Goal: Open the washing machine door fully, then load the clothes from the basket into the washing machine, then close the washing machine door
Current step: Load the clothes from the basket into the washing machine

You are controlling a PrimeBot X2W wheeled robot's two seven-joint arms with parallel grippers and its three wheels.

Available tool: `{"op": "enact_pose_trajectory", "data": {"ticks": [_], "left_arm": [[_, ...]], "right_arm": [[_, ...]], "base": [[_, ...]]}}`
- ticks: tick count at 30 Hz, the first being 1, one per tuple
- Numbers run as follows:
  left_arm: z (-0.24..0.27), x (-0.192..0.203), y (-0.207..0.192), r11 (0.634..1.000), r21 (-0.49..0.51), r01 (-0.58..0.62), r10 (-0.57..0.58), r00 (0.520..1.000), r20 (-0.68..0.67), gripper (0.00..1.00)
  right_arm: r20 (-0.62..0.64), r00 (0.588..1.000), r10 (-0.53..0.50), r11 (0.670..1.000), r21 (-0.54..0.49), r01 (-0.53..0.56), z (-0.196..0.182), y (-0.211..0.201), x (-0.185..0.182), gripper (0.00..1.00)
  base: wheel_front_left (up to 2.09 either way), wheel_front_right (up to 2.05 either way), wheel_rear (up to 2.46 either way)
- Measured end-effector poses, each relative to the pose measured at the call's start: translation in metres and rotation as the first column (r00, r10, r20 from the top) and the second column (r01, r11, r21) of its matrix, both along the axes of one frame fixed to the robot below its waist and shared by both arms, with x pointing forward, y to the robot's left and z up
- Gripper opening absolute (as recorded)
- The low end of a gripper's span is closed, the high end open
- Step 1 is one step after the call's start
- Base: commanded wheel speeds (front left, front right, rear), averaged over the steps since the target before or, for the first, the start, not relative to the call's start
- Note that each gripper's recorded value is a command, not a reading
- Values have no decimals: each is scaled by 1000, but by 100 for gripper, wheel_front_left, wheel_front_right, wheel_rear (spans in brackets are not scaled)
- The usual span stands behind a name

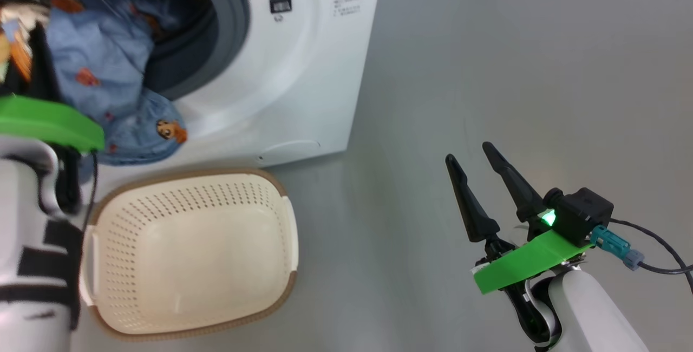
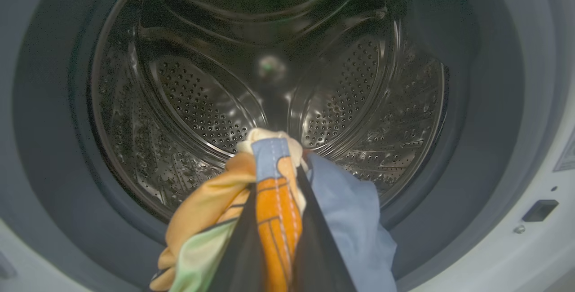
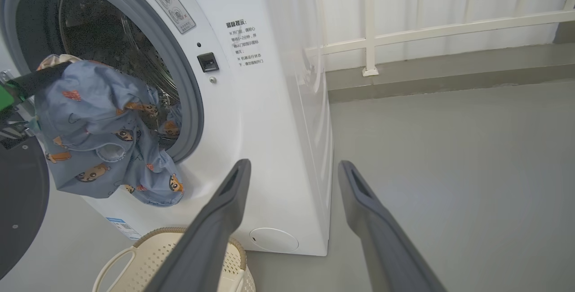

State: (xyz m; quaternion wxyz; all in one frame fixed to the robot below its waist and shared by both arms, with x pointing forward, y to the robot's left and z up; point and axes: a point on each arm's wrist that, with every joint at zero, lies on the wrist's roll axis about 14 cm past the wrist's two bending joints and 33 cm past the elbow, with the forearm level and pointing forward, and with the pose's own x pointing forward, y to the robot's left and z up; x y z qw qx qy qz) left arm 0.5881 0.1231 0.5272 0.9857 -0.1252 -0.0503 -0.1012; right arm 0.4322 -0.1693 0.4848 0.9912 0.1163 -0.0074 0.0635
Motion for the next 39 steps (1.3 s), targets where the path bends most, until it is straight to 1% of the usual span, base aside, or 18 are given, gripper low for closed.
{"op": "enact_pose_trajectory", "data": {"ticks": [5,12,13,18,20,24,26,27,28,29,33,36,39], "left_arm": [[-22,36,-11,999,21,31,-30,998,-51,0],[-57,81,-13,998,49,38,-32,993,-112,0],[-61,92,-17,998,49,44,-38,993,-111,0],[-66,118,-29,996,62,64,-58,994,-90,0],[-60,127,-31,997,57,59,-56,997,-55,0],[-18,139,-31,1000,7,29,-29,994,102,0],[-13,141,-32,1000,-5,21,-20,991,132,0],[-18,141,-33,1000,-13,20,-18,993,118,35],[-28,140,-36,1000,-15,23,-22,996,90,96],[-40,137,-40,1000,-9,29,-29,998,56,100],[-69,131,-38,1000,5,26,-26,999,-39,100],[-78,128,-33,1000,14,20,-18,997,-77,100],[-78,126,-32,1000,15,19,-18,996,-86,100]], "right_arm": [[-50,998,-23,1000,-12,22,-21,-7,6,100],[-91,995,-50,998,-30,47,-42,-15,18,100],[-114,992,-62,998,-34,58,-51,-18,17,100],[-156,983,-91,995,-41,86,-67,-25,15,100],[-164,981,-104,994,-46,98,-70,-29,14,100],[-182,975,-124,992,-59,115,-77,-36,13,100],[-189,973,-131,991,-64,121,-80,-38,12,100],[-190,973,-133,990,-66,122,-80,-39,12,100],[-187,973,-132,990,-69,120,-80,-39,14,100],[-184,974,-129,991,-71,117,-79,-38,15,100],[-180,977,-119,992,-63,109,-78,-34,17,100],[-178,978,-111,993,-57,102,-77,-31,18,100],[-168,980,-103,994,-53,95,-75,-29,21,100]], "base": [[0,0,0],[0,0,0],[0,0,0],[0,0,0],[0,0,0],[0,0,0],[0,0,0],[0,0,0],[0,0,0],[0,0,0],[0,0,0],[0,0,0],[0,0,0]]}}
